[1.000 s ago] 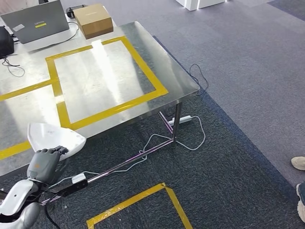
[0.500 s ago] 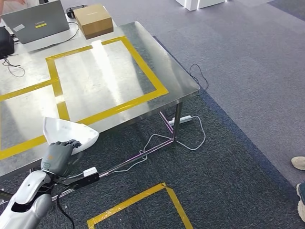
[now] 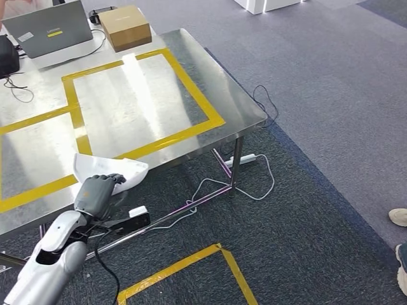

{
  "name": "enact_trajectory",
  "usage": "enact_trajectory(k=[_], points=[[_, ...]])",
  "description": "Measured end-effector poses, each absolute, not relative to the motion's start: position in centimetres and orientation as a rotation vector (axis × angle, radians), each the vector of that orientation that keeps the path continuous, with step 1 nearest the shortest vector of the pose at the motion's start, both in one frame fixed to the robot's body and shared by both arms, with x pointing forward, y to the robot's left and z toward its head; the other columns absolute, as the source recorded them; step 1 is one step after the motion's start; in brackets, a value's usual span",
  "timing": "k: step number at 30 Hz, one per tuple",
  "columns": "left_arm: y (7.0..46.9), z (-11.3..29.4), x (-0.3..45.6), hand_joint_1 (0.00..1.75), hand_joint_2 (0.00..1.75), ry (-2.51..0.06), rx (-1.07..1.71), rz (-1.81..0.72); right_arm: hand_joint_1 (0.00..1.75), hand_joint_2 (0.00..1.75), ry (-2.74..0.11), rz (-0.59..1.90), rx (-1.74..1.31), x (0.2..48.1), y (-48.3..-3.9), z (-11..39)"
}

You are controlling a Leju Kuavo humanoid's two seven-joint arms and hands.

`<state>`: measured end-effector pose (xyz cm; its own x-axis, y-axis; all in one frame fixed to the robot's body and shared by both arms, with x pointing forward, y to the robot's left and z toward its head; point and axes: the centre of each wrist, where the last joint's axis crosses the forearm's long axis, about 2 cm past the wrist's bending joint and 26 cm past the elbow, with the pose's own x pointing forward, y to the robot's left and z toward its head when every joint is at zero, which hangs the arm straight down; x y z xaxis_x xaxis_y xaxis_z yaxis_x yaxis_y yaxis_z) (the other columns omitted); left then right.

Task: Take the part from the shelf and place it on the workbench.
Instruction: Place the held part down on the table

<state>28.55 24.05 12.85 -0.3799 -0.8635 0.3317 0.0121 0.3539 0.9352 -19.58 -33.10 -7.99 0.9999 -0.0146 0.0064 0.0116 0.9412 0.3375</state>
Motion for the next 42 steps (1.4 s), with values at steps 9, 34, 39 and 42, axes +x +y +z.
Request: enact_trajectory(k=[9,34,39,42], points=[[22.0,14.8,31.3,1.68,1.75,-1.678,0.743,-1.122,0.00,0.00,0.003,0.032,0.347,-19.3,-34.4,-8.0],[26.7,12.8,33.6,1.68,1.75,-1.531,0.915,-1.034,0.00,0.00,0.015,0.070,0.328,-19.3,-36.4,-7.7],[29.7,11.6,33.2,1.68,1.75,-1.458,0.981,-0.990,0.00,0.00,0.021,0.074,0.321,-19.3,-36.5,-7.7],[32.0,11.0,32.8,1.68,1.75,-1.413,1.022,-0.957,0.00,0.00,0.022,0.071,0.316,-19.4,-36.5,-7.7]])
